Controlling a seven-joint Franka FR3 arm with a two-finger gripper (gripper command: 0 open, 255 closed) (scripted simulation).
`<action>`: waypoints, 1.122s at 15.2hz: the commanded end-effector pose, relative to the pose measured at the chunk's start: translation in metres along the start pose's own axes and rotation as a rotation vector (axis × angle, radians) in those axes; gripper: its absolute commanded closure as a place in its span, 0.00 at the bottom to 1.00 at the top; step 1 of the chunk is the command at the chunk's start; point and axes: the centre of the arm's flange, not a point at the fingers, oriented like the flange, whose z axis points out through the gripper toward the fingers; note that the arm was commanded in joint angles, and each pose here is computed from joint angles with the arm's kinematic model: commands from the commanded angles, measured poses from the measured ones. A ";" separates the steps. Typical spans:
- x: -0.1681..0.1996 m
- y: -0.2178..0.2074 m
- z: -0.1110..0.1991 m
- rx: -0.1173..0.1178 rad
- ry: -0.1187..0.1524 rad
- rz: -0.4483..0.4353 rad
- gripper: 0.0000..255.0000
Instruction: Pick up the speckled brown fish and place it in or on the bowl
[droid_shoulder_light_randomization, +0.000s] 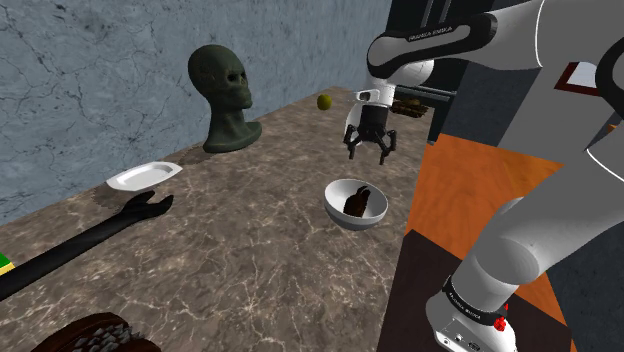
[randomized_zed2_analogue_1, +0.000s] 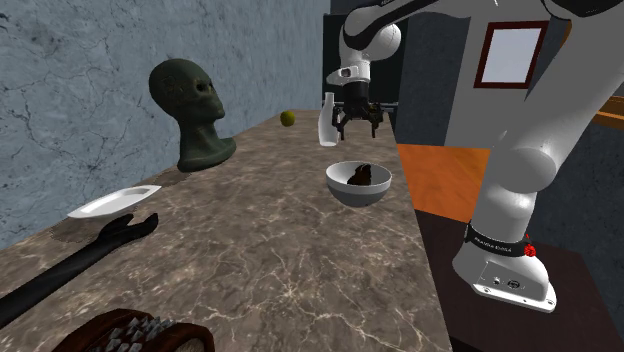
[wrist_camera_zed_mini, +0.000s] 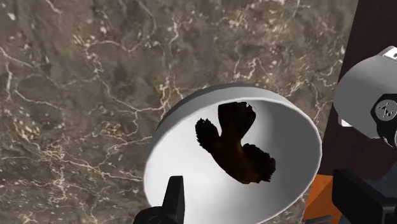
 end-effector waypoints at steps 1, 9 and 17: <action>0.000 0.001 0.010 0.005 0.005 -0.008 0.00; 0.000 0.000 0.023 0.005 0.005 -0.008 0.00; 0.000 0.000 0.023 0.005 0.005 -0.008 1.00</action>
